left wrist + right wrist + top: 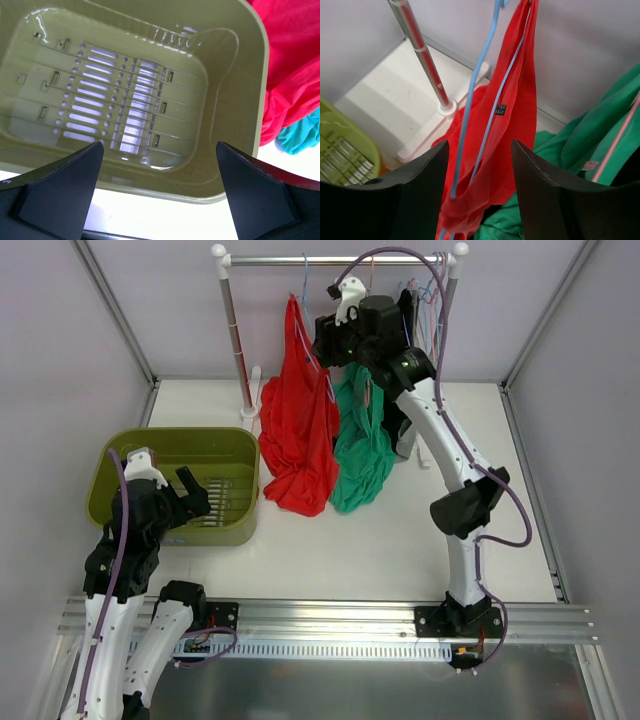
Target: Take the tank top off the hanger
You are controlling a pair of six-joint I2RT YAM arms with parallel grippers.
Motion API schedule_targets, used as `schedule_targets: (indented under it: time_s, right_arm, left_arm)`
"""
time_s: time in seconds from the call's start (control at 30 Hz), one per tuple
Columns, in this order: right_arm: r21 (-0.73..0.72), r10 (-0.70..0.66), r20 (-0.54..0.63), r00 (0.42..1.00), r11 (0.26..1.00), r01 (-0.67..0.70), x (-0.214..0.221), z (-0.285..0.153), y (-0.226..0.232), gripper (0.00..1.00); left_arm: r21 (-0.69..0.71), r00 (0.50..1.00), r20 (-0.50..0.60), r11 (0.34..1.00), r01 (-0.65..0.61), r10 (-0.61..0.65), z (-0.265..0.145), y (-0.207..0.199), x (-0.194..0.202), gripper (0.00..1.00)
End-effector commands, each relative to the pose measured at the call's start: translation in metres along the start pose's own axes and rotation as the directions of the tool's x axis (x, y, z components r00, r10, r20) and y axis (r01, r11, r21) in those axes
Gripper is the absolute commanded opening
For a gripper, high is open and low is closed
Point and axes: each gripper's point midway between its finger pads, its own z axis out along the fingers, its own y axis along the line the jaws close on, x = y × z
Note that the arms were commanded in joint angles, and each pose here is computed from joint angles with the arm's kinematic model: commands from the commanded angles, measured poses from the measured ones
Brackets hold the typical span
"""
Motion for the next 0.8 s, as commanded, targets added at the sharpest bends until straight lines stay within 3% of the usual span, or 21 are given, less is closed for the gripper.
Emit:
schedule_targets:
  time_s: [0.0,0.23,0.5,0.63,0.7,0.77]
  right_arm:
    - [0.023,-0.069,0.101,0.992,0.997,0.067,-0.026,0.010,0.001,0.56]
    - [0.061,-0.078,0.119,0.990,0.996,0.071,-0.019,0.031,0.000,0.36]
    - [0.074,-0.073,0.171,0.983,0.995,0.061,-0.033,0.029,0.008,0.33]
    - [0.079,-0.066,0.168,0.984,0.996,0.053,-0.030,0.032,0.008,0.12]
    - [0.078,-0.064,0.171,0.983,0.996,0.051,-0.030,0.033,0.010,0.11]
    - [0.076,-0.060,0.182,0.981,0.996,0.047,-0.034,0.031,0.013,0.02]
  left_arm:
    - [0.050,1.000,0.027,0.999,0.002,-0.003,0.001,-0.010,-0.006,0.99]
    - [0.069,1.000,-0.023,0.998,-0.012,0.014,0.010,-0.016,0.001,0.99]
    - [0.090,0.999,-0.044,0.996,-0.019,0.023,0.013,-0.021,0.004,0.99]
    - [0.098,0.998,-0.049,0.995,-0.021,0.026,0.013,-0.022,0.005,0.99]
    - [0.103,0.998,-0.049,0.994,-0.022,0.027,0.013,-0.023,0.005,0.99]
    - [0.113,0.998,-0.056,0.993,-0.024,0.030,0.014,-0.025,0.006,0.99]
